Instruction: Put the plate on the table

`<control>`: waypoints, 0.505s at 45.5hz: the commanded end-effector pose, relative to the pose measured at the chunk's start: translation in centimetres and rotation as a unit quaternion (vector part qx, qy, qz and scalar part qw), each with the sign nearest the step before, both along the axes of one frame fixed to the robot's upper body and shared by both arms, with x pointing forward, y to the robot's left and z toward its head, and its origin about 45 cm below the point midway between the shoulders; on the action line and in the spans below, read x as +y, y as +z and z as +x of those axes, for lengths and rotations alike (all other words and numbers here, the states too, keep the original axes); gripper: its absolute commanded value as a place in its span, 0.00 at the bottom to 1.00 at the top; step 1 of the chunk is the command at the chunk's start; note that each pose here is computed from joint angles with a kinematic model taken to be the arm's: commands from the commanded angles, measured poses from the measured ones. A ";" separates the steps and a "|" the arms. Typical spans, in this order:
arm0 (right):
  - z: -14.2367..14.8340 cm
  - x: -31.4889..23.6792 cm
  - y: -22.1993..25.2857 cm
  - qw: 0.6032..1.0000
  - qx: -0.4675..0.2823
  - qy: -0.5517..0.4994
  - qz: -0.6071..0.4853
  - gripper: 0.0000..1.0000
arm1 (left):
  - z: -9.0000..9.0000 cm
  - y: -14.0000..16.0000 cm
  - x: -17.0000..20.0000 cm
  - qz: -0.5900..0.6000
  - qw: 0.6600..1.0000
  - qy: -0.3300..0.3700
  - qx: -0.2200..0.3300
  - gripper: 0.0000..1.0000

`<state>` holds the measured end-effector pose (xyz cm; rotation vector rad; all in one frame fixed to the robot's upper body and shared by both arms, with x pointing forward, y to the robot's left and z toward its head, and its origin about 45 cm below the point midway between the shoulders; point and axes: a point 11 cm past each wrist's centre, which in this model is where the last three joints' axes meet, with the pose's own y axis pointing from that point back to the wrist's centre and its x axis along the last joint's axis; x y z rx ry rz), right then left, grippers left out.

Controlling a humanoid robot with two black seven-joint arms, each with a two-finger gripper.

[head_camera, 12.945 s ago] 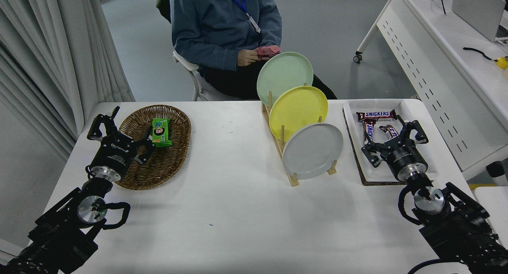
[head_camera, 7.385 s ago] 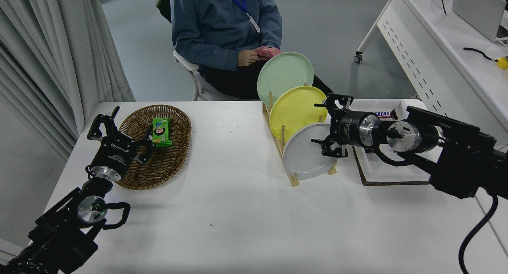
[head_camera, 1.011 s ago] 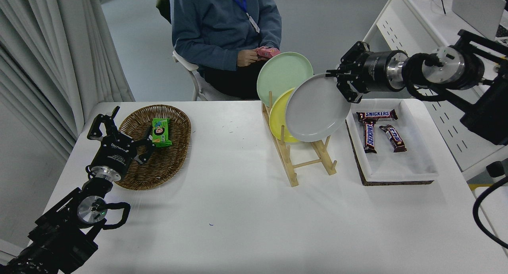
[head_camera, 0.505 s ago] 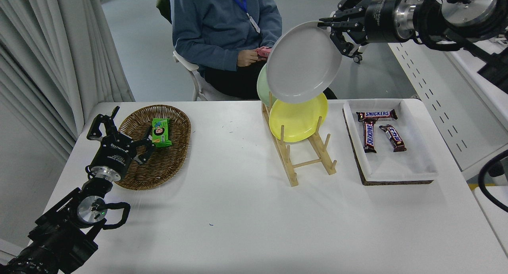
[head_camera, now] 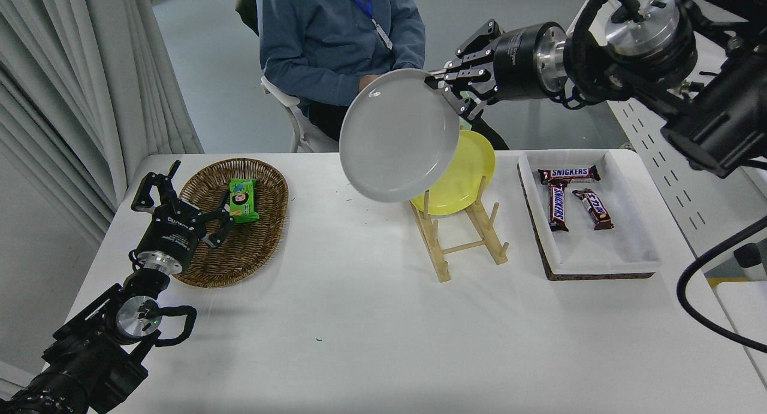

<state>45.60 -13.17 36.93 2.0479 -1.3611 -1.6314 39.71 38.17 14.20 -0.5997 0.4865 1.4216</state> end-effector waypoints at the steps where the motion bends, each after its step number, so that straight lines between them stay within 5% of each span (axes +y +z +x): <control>1: -2.0 2.0 -5.4 0.995 0.091 -0.019 -0.039 0.00 | 0.0 0.0 0.0 0.000 1.000 0.000 0.000 1.00; 23: -4.9 6.8 -10.2 0.977 0.207 -0.025 -0.035 0.00 | 0.0 0.0 0.0 0.000 1.000 0.000 0.001 1.00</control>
